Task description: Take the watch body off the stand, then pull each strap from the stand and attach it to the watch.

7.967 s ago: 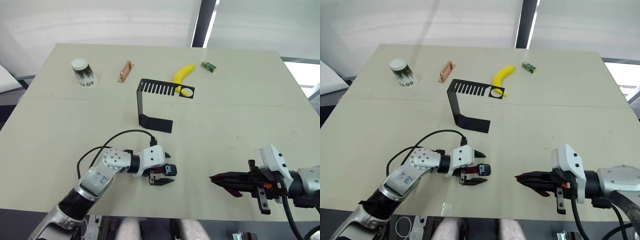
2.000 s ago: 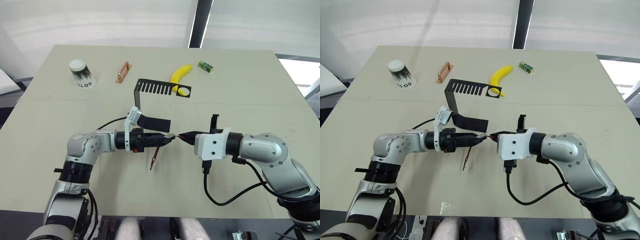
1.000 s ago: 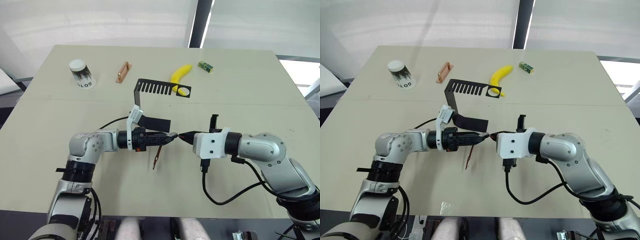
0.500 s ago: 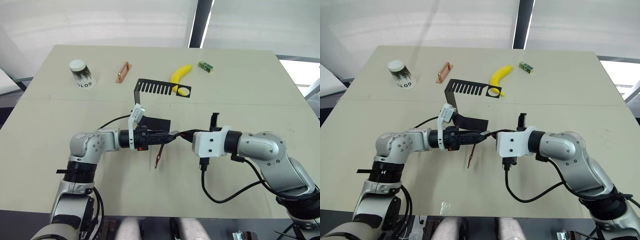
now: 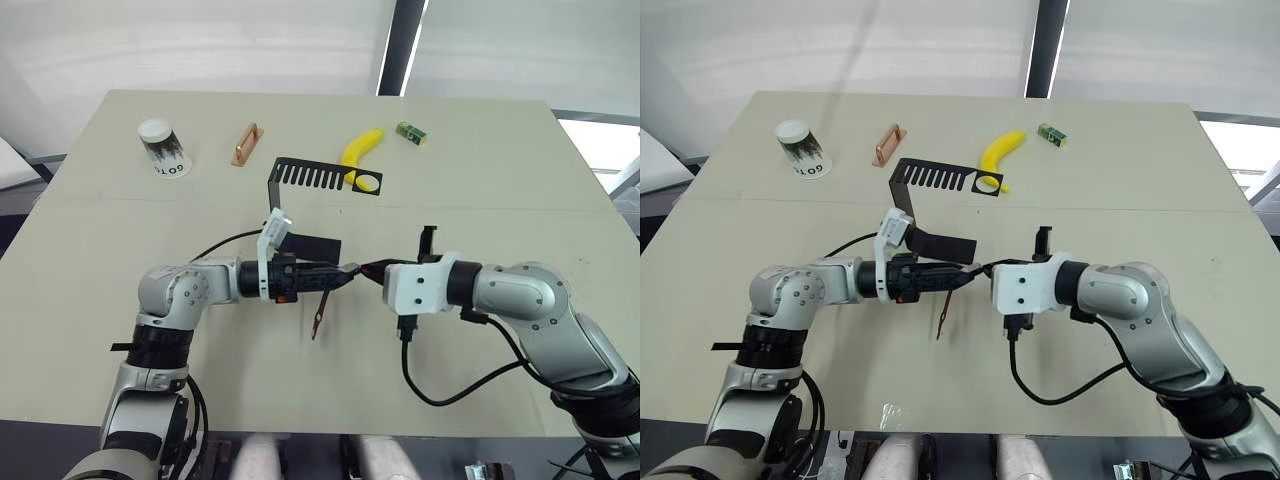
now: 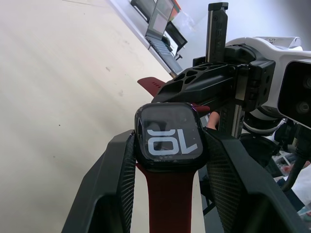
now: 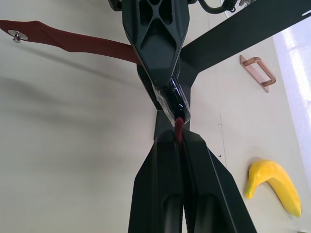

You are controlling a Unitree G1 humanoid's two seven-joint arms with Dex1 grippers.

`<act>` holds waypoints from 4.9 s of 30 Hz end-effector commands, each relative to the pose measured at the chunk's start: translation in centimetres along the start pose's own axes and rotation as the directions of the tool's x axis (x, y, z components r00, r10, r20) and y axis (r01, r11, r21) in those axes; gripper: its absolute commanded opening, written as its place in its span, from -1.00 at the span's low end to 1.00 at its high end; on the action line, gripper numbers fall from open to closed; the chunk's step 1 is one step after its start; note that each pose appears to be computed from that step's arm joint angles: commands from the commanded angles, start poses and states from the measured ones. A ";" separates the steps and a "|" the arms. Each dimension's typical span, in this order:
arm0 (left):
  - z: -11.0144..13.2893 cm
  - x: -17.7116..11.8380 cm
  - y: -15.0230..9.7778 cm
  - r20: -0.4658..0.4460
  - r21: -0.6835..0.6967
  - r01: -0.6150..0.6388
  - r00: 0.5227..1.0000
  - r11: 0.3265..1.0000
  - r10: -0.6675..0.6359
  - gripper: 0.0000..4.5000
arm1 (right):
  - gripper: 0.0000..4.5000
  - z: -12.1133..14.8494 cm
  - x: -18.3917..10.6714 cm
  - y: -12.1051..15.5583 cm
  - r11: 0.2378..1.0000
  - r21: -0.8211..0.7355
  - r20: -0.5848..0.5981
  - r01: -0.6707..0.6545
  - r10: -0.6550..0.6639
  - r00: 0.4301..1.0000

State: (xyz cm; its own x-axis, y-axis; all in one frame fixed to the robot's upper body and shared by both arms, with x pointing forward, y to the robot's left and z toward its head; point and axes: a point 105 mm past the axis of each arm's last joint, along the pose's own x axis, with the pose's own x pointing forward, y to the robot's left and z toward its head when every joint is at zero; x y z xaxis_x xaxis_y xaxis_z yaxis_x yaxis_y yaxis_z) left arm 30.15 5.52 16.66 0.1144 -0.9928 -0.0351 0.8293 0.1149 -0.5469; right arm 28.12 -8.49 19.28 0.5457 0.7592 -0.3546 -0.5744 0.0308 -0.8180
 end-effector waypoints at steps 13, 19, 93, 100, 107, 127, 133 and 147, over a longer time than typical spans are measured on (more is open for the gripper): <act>0.8 1.1 -1.8 0.008 0.051 0.079 0.997 0.996 -0.079 -0.27 | -1.00 1.0 0.1 -0.3 1.000 -0.023 0.033 0.004 -0.003 0.999; 0.9 1.3 -2.0 0.010 0.051 0.089 0.996 0.995 -0.090 -0.27 | -1.00 0.8 0.1 -0.5 1.000 -0.004 0.027 0.005 -0.005 1.000; 1.6 1.8 -2.5 0.024 0.065 0.103 0.994 0.993 -0.104 -0.27 | -1.00 0.7 0.3 -1.1 1.000 -0.009 0.018 0.020 -0.020 1.000; 1.6 1.8 -2.5 0.024 0.065 0.103 0.994 0.993 -0.104 -0.27 | -1.00 0.7 0.3 -1.1 1.000 -0.006 0.016 0.023 -0.023 1.000; 1.6 1.7 -2.3 0.022 0.070 0.095 0.995 0.993 -0.097 -0.27 | -1.00 0.9 0.1 -1.4 0.999 -0.022 0.022 0.036 -0.036 0.999; 1.5 -1.7 -2.8 -0.158 0.345 0.105 0.986 0.933 -0.053 -0.27 | 0.95 1.3 -7.7 -1.4 0.795 0.529 0.307 -0.298 0.148 0.940; 0.2 -3.7 -3.9 -0.356 0.623 0.238 0.935 0.745 -0.001 -0.27 | 0.95 2.0 -8.1 0.5 0.750 0.548 0.345 -0.370 0.201 0.917; -0.8 -5.7 -3.2 -0.361 0.894 0.292 0.918 0.340 0.162 -0.27 | 0.95 2.8 -8.0 2.5 0.756 0.545 0.354 -0.363 0.185 0.917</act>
State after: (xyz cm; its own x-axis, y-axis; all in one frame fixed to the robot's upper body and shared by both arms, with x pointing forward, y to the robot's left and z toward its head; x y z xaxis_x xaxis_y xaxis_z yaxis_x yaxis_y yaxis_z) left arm 26.51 10.57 17.29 0.0165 -0.9006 -0.4343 0.8220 -0.2351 0.5187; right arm 21.11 -12.84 20.30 0.1701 0.9268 -0.3348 -0.9763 0.1124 -0.1847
